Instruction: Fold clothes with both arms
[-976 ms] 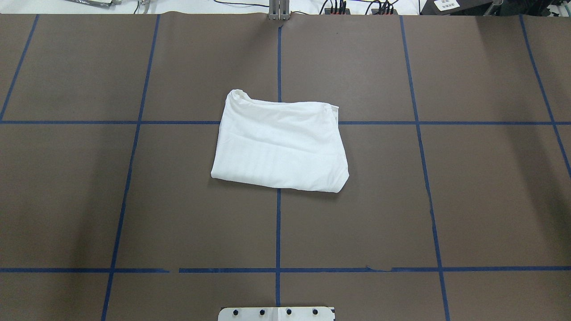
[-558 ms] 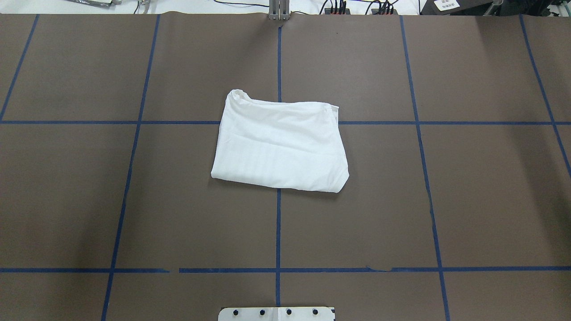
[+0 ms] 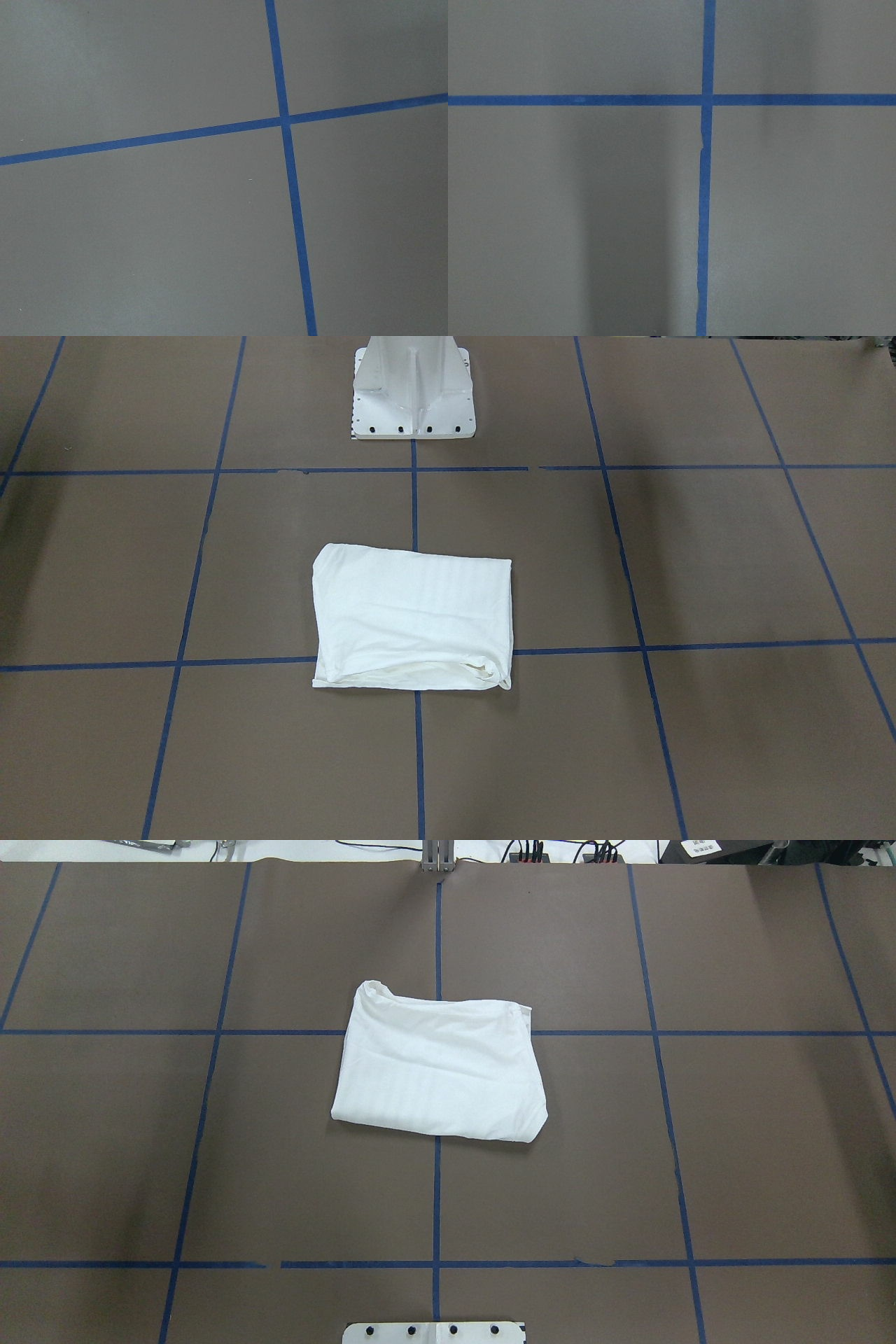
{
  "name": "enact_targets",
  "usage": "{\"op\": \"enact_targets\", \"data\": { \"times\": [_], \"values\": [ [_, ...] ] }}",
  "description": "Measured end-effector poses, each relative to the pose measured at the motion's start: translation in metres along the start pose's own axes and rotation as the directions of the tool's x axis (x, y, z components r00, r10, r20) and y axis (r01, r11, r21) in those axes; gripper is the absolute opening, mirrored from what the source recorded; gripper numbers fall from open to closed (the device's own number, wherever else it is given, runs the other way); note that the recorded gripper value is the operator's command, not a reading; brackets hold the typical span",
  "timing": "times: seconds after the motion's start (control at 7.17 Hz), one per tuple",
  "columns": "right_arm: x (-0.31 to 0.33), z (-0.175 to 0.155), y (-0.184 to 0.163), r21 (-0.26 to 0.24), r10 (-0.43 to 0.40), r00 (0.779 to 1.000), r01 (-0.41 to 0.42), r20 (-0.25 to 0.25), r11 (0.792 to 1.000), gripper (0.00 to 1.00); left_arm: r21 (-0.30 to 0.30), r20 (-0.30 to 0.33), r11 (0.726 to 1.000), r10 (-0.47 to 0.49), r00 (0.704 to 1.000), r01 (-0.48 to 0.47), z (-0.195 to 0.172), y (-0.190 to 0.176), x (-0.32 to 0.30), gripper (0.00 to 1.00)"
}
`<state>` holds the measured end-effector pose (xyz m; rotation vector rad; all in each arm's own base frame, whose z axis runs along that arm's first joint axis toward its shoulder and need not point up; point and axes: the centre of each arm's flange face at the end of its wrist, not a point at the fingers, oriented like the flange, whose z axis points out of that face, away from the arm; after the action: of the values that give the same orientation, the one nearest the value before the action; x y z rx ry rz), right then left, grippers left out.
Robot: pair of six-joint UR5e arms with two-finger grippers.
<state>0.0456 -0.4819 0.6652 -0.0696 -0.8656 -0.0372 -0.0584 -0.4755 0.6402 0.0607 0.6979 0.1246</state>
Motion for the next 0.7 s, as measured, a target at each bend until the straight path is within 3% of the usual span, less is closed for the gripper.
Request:
{"op": "enact_targets", "data": {
  "times": [0.7],
  "values": [
    [0.0000, -0.0047, 0.0017, 0.010, -0.006, 1.000, 0.006, -0.023, 1.000, 1.00, -0.001, -0.003, 1.000, 0.007, 1.000, -0.007, 0.0019, -0.0014, 0.0021, 1.00]
  ]
}}
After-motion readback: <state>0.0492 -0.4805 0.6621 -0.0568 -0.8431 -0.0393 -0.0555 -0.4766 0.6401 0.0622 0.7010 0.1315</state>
